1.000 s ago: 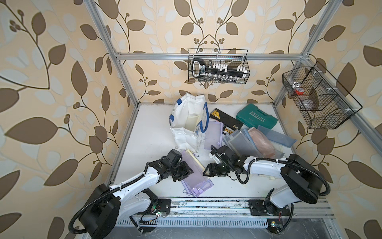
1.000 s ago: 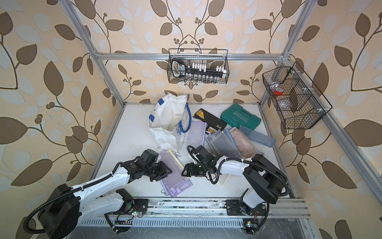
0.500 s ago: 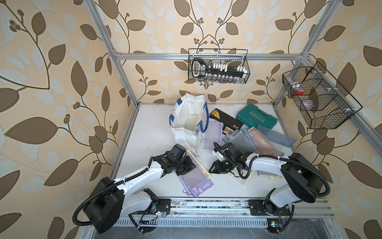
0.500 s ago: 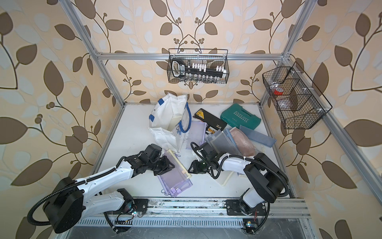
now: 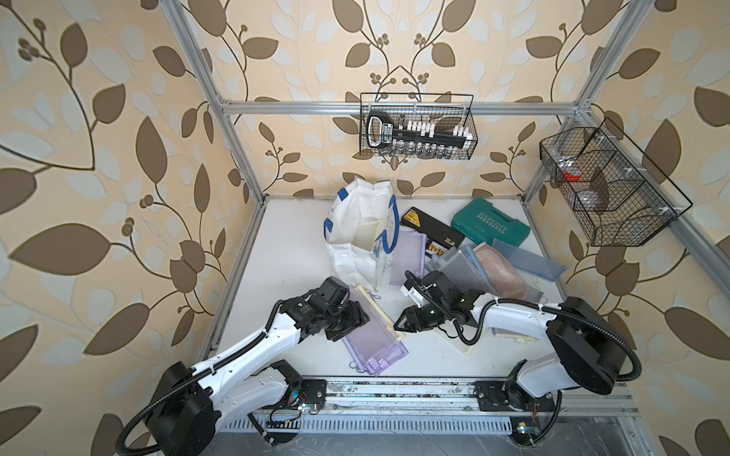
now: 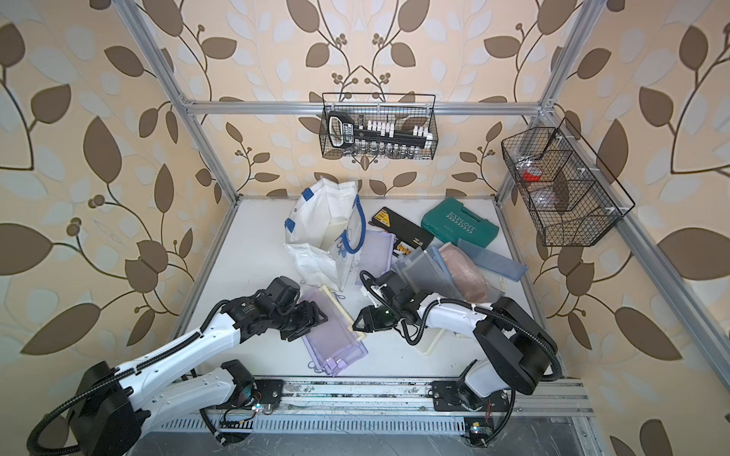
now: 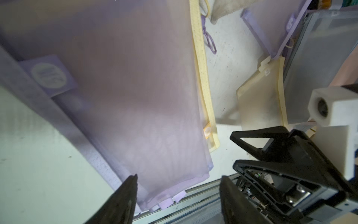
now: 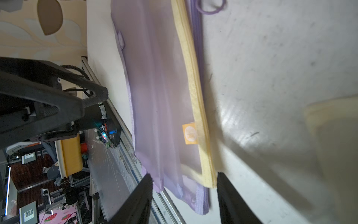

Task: Put the pencil pouch into the canvas bag
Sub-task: Pick up the pencil pouch.

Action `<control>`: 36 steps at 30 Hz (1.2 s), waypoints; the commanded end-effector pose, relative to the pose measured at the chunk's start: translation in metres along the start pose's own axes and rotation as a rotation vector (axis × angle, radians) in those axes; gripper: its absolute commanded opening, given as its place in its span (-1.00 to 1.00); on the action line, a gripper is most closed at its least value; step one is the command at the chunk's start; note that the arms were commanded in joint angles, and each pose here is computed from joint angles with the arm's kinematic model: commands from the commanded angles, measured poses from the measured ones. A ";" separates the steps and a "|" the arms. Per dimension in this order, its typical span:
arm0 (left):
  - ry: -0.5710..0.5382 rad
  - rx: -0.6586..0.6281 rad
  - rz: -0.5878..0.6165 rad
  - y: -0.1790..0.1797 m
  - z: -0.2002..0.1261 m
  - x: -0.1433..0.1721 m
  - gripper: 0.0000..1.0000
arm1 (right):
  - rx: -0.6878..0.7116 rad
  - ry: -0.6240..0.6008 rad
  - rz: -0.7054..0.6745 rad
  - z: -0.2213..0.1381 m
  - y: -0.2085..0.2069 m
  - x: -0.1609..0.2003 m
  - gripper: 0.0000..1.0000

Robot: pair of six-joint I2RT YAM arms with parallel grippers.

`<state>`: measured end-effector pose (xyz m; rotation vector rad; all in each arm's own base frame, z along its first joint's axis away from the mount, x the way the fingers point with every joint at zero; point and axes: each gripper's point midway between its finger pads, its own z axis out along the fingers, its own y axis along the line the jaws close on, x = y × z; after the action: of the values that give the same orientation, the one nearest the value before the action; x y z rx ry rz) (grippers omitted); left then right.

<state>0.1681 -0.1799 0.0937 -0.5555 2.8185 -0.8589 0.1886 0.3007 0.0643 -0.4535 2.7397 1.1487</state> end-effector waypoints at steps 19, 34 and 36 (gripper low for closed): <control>0.002 -0.050 -0.071 0.050 0.033 0.012 0.20 | -0.006 0.116 -0.089 0.061 0.031 0.000 -0.26; 0.009 0.010 0.025 0.020 0.013 0.010 0.00 | -0.035 0.083 -0.125 0.035 0.046 -0.002 -1.00; -0.001 0.025 0.057 0.015 0.001 0.011 0.28 | -0.066 0.040 -0.144 0.016 0.053 -0.002 -1.00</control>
<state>0.1544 -0.1710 0.0575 -0.5820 2.8358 -0.8518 0.1769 0.3582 0.0662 -0.6565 2.7316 1.1770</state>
